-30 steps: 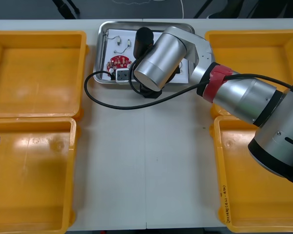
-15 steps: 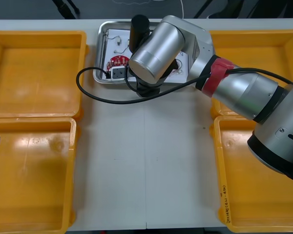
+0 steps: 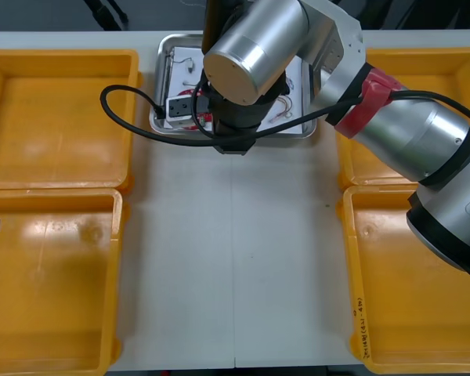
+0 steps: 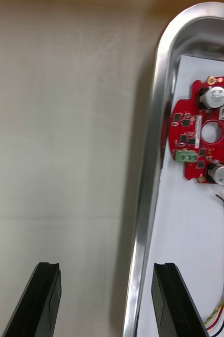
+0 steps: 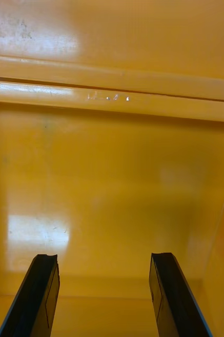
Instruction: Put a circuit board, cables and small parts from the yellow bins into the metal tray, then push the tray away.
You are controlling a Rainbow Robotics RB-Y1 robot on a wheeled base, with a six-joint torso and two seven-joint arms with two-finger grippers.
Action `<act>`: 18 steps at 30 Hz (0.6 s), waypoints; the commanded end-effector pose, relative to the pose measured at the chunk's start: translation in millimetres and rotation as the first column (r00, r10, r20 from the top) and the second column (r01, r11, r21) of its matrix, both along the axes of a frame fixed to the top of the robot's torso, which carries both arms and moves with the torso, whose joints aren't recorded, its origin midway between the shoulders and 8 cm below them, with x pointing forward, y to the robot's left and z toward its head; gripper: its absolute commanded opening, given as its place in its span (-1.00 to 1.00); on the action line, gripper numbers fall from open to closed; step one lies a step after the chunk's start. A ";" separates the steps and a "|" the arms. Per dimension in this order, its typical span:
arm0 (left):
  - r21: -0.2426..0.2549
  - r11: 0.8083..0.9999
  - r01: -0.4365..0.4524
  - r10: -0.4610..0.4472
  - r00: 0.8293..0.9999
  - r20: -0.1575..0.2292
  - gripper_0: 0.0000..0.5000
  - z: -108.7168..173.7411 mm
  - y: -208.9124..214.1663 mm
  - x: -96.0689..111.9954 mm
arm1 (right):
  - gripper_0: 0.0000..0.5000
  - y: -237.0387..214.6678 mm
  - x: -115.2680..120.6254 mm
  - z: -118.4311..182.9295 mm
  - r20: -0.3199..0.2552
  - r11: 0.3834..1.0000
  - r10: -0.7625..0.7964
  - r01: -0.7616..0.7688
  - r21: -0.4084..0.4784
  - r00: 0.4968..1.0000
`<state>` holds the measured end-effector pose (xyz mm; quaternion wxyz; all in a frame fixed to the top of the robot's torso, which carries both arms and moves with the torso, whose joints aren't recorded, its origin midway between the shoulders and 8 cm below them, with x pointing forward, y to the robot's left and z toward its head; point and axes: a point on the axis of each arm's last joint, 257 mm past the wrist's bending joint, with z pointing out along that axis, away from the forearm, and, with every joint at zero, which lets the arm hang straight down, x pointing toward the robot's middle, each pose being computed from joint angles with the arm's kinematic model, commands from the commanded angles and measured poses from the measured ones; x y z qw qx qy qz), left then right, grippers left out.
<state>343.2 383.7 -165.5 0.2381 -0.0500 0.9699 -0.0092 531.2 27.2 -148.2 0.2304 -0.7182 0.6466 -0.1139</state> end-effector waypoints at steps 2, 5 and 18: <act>0.100 0.992 0.079 -0.080 0.997 0.007 1.00 13.0 14.2 -5.9 | 1.00 -9.9 -14.6 48.8 0.002 0.992 -0.105 0.105 0.076 0.994; 0.100 0.992 0.079 -0.080 0.997 0.007 1.00 13.0 14.2 -5.9 | 1.00 -23.2 -27.7 47.0 -0.037 0.981 -0.164 0.167 0.100 0.986; 0.100 0.992 0.079 -0.080 0.997 0.007 1.00 13.0 14.2 -5.9 | 1.00 -91.0 -69.1 30.3 -0.193 0.866 -0.439 0.470 0.169 0.878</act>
